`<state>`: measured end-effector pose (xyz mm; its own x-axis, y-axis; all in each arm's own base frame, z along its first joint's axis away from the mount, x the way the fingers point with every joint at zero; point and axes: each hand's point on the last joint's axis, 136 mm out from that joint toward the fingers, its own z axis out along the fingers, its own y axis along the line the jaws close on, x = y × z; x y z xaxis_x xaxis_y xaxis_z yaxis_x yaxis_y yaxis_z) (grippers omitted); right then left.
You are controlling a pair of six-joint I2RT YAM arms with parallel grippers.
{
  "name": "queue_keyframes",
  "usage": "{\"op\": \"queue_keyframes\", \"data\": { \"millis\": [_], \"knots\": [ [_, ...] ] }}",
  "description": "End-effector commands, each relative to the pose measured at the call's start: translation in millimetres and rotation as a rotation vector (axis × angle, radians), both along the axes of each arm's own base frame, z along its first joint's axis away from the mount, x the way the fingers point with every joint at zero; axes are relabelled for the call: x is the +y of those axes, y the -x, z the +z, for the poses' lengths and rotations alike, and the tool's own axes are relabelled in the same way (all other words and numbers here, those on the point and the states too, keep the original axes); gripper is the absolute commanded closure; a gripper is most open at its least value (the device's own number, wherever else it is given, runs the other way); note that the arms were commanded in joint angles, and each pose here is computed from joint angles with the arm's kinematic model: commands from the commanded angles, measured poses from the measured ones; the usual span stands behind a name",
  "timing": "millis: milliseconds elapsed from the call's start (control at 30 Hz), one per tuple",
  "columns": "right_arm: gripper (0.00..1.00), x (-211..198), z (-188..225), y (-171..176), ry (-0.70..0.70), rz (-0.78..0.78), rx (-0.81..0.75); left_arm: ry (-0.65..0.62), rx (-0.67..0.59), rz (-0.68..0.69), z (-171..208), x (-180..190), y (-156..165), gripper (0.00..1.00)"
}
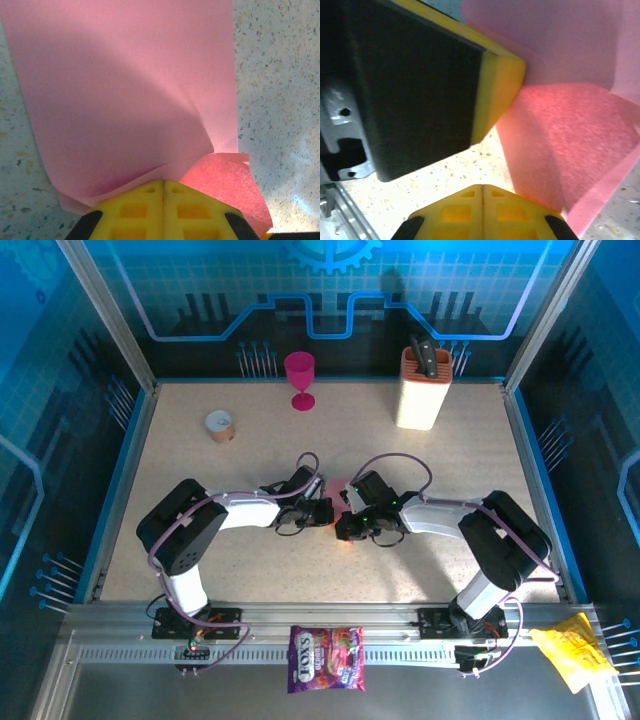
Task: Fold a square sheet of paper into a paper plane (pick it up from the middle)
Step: Third fold the triangle at the center of the table.
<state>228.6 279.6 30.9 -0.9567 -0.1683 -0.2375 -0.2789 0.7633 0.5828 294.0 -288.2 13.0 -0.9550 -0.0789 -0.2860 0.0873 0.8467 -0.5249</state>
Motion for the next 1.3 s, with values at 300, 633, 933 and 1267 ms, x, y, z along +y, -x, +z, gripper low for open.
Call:
{"op": "queue_keyframes", "data": {
  "millis": [300,633,933,1267],
  "knots": [
    [1.0,-2.4,-9.8,0.0,-0.021,-0.02,0.037,-0.16,0.13,0.022,-48.6,32.5,29.9,1.0],
    [1.0,-16.8,-30.8,5.9,-0.007,-0.052,0.077,-0.166,0.128,0.026,-49.5,34.0,29.4,1.0],
    [1.0,-34.9,-53.1,16.2,0.003,-0.111,0.162,-0.222,0.11,0.133,-45.6,52.0,24.8,1.0],
    [1.0,-60.5,-84.3,33.2,0.048,-0.2,0.284,-0.313,0.065,0.287,-33.2,90.9,13.4,1.0]
  ]
}}
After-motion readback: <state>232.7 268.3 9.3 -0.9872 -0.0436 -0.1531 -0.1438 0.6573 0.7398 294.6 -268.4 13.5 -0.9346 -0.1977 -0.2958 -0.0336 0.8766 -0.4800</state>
